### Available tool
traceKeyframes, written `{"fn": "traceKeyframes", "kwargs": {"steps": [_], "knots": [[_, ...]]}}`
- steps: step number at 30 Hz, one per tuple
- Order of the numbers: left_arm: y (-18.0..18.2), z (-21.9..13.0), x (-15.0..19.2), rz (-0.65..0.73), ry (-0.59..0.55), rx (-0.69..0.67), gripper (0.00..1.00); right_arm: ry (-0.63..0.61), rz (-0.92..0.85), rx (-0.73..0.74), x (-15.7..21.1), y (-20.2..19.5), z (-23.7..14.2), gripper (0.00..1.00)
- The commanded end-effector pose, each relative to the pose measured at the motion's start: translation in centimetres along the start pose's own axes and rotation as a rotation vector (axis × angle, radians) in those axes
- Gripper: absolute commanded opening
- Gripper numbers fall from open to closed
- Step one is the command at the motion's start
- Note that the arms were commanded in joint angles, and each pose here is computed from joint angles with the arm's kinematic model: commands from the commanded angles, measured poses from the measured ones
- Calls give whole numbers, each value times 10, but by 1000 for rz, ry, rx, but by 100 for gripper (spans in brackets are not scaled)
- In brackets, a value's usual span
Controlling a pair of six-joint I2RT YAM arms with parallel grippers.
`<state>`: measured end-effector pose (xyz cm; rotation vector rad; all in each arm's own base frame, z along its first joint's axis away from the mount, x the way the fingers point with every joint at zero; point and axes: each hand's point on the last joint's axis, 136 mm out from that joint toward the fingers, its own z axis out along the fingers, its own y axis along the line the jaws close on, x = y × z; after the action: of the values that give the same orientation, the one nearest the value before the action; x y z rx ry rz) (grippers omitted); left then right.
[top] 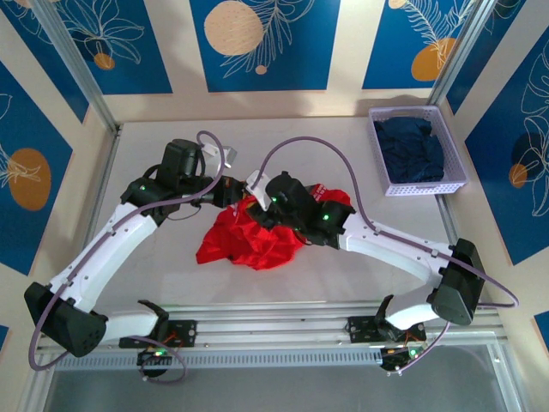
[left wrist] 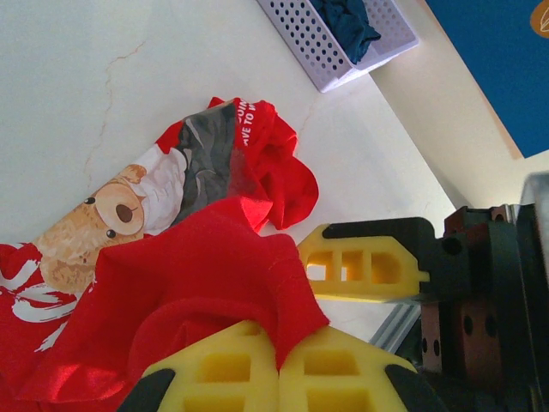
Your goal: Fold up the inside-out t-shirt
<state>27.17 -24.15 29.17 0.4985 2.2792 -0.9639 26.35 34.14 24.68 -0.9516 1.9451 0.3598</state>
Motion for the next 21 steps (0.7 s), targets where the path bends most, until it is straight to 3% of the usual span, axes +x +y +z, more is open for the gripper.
{"fn": "traceKeyframes", "kwargs": {"steps": [1, 3, 11, 15, 19, 21], "knots": [[-6, -6, -7, -1, -22, 29, 0, -48, -7, 56, -11, -9, -1, 15], [-5, -6, -8, -2, -23, 25, 0, -56, 4, 50, -11, -11, -4, 0], [0, -7, -11, -15, -36, -6, 0, -109, 170, -207, -5, -9, -40, 0], [-4, -8, -12, -21, -41, 7, 0, -99, 157, -201, 1, -9, -38, 2], [-4, -8, -11, -22, -35, 12, 0, -106, 78, -106, -6, -7, -29, 55], [-5, -7, -11, -23, -33, 17, 0, -112, 60, -78, -11, -7, -24, 67]]}}
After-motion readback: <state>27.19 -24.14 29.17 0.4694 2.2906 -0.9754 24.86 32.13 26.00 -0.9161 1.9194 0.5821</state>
